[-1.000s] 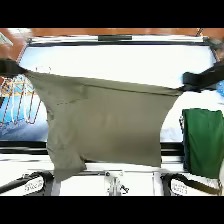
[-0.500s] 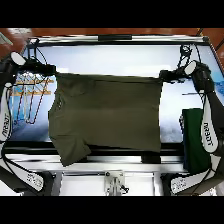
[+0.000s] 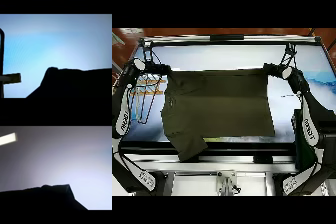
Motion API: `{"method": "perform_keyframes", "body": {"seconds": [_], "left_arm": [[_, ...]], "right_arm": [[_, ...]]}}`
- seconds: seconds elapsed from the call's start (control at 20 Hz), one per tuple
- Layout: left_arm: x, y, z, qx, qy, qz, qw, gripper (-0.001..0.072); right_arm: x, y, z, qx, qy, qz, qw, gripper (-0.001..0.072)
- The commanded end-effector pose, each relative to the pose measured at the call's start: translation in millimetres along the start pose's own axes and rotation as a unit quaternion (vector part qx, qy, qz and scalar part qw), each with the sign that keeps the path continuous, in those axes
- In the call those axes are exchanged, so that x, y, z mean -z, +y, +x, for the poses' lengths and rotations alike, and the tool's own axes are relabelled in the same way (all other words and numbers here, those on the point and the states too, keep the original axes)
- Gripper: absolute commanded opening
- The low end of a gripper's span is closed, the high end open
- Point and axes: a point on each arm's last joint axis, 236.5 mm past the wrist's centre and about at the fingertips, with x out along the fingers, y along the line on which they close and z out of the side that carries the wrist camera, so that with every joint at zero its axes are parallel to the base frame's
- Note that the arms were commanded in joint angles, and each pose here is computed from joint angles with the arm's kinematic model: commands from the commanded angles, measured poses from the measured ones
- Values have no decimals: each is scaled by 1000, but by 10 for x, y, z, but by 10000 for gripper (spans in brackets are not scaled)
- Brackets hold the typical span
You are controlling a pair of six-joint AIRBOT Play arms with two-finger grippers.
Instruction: Fold the shirts.
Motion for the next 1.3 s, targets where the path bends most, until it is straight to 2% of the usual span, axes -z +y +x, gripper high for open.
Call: {"method": "perform_keyframes", "body": {"seconds": [0.0, 0.35, 0.55, 0.75, 0.95, 1.25], "left_arm": [[93, -1, 48, 4, 15, -3, 1000, 29], [496, -195, -217, 43, 126, 24, 991, 28], [1041, -388, -613, 84, 271, 9, 959, 27], [1471, -229, -683, 49, 348, -10, 936, 27], [1767, -322, -689, 61, 400, -17, 914, 28], [1837, -341, -777, 61, 422, -28, 904, 27]], "right_arm": [[137, 74, 71, -4, 16, 0, 1000, 75], [442, 72, -155, -6, 108, 18, 994, 75], [790, -153, -506, 28, 213, 37, 976, 74], [1211, -395, -648, 76, 300, 20, 951, 75], [1447, -372, -667, 81, 340, 33, 936, 75], [1566, -503, -686, 108, 360, 21, 927, 75]]}}
